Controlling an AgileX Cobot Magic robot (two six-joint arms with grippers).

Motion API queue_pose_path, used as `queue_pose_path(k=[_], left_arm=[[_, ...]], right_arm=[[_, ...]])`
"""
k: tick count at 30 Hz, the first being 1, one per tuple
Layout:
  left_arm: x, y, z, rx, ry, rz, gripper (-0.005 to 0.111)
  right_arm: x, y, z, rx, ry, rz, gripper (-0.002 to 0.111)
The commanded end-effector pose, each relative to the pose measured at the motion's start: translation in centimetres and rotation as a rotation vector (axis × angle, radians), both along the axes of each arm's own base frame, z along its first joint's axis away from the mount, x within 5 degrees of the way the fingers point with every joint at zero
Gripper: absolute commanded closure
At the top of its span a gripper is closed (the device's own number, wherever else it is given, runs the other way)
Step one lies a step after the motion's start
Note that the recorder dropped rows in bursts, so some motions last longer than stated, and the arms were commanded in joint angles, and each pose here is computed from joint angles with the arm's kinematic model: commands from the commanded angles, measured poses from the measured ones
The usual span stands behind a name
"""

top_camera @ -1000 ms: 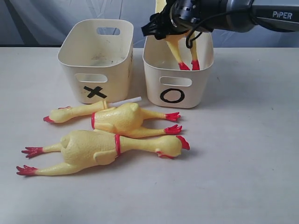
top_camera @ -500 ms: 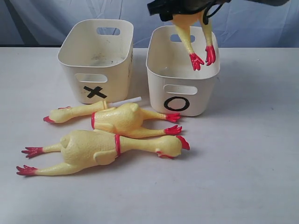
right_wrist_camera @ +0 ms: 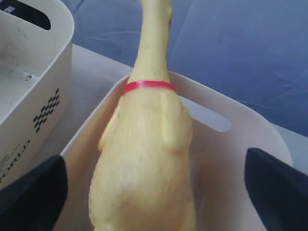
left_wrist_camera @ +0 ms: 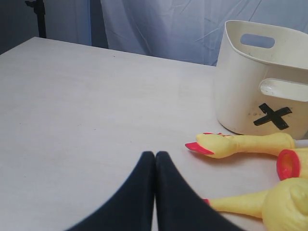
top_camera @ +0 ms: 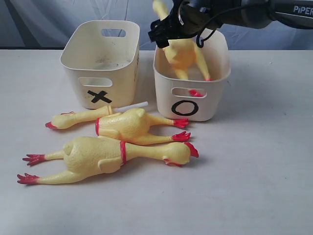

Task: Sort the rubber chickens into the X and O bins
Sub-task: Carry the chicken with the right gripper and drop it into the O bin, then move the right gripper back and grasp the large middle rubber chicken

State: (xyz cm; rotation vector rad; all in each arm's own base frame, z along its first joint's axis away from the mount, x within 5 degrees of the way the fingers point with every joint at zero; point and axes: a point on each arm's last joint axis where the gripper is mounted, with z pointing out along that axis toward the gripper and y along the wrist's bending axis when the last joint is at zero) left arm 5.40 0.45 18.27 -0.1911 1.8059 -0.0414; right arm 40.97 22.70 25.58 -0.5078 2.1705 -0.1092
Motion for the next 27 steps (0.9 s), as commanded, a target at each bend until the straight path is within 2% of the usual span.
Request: queue_pose_path(k=[1, 6, 9, 11, 13, 16, 18, 21, 27], left_arm=[[0.0, 0.0, 0.2, 0.003, -0.014, -0.007, 0.107], [0.0, 0.0, 0.2, 0.003, -0.017, -0.007, 0.107], [0.0, 0.0, 0.2, 0.003, -0.017, -0.007, 0.107], [0.0, 0.0, 0.2, 0.003, -0.017, -0.007, 0.107], [0.0, 0.0, 0.2, 0.003, -0.017, -0.007, 0.107], [0.0, 0.0, 0.2, 0.003, -0.017, -0.007, 0.107], [0.0, 0.0, 0.2, 0.003, -0.017, -0.007, 0.107], [0.0, 0.0, 0.2, 0.003, -0.017, -0.007, 0.107], [0.0, 0.0, 0.2, 0.003, -0.017, -0.007, 0.107]], right_arm=[[-0.1, -0.6, 0.3, -0.062, 0.012, -0.01, 0.01], [-0.3, -0.9, 0.2, -0.095, 0.035, -0.028, 0.01], [-1.2, 0.1, 0.9, -0.09, 0.037, 0.042, 0.01], [-2.4, 1.6, 1.2, -0.12, 0.062, 0.172, 0.01], [-4.1, 3.4, 1.1, -0.199, 0.113, 0.364, 0.01], [-8.4, 6.6, -0.4, -0.351, 0.291, 0.771, 0.01], [-11.2, 8.5, -1.7, -0.376, 0.413, 0.961, 0.01], [-14.0, 10.9, -3.1, -0.403, 0.466, 1.074, 0.01], [-16.9, 15.3, -5.3, -0.465, 0.316, 1.193, 0.01]])
